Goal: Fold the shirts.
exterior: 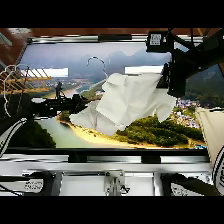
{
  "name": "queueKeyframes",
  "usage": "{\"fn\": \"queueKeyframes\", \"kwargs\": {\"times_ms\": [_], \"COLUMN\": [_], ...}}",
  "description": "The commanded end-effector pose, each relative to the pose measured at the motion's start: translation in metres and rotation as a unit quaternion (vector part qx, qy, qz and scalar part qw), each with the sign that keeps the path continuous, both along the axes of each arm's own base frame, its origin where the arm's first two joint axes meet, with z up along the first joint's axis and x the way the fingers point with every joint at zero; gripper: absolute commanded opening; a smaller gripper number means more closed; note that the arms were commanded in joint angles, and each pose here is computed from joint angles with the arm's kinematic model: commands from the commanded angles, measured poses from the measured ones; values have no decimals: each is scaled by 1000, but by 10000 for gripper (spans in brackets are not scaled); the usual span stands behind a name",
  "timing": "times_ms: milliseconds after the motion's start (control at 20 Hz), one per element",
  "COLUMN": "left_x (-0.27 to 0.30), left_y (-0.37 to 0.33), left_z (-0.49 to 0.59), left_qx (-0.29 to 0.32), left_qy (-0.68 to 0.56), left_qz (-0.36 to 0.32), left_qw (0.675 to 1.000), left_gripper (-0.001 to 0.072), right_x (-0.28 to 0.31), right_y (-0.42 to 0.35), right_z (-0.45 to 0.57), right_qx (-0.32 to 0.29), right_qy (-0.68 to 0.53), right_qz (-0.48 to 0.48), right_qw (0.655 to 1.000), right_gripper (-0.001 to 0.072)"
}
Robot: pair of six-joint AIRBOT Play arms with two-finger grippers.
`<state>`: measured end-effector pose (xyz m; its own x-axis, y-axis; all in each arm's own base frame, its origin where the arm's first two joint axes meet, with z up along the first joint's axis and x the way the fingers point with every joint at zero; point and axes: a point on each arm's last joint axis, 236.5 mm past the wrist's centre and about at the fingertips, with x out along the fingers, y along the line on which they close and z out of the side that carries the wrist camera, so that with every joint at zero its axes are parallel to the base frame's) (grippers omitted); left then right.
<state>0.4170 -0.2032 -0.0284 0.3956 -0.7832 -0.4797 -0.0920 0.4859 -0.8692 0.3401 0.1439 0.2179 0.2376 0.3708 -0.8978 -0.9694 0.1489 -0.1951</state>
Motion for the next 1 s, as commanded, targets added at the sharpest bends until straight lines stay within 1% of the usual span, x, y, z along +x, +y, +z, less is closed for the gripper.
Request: {"fn": "queueKeyframes", "kwargs": {"times_ms": [0, 50, 100, 200, 500, 550, 600, 650, 700, 750, 800, 850, 950], "left_x": [13, 12, 9, 2, 8, 9, 11, 12, 13, 14, 16, 17, 18], "left_y": [-20, -28, -35, -53, -89, -88, -85, -81, -76, -68, -57, -45, -22], "left_z": [17, 15, 8, -5, -9, -12, -12, -10, -4, 4, 12, 15, 12], "left_qx": [-106, -119, -119, -112, -127, -126, -125, -129, -137, -144, -147, -142, -114], "left_qy": [-9, -6, 2, 4, -6, -4, -5, -6, -15, -36, -58, -65, -68], "left_qz": [14, 13, 5, -19, -43, -42, -40, -40, -44, -52, -60, -60, -63], "left_qw": [994, 993, 993, 993, 991, 991, 991, 991, 989, 988, 986, 986, 989], "left_gripper": [531, 528, 528, 528, 525, 489, 392, 268, 190, 94, 56, 55, 54], "right_x": [16, 19, 18, 16, 12, 11, 11, 11, 11, 11, 12, 12, 12], "right_y": [13, 17, 21, 23, 28, 27, 27, 27, 27, 27, 26, 26, 26], "right_z": [20, 26, 31, 34, 36, 36, 36, 36, 36, 36, 36, 36, 35], "right_qx": [35, 47, 57, 63, 77, 76, 75, 75, 75, 75, 75, 74, 73], "right_qy": [-57, -71, -77, -77, -69, -69, -68, -68, -68, -68, -68, -67, -68], "right_qz": [-3, -2, 0, 2, -1, -1, -1, -1, -1, -1, -4, -5, -6], "right_qw": [998, 996, 995, 995, 995, 995, 995, 995, 995, 995, 995, 995, 995], "right_gripper": [87, 87, 87, 87, 87, 87, 87, 87, 87, 87, 87, 87, 87]}}
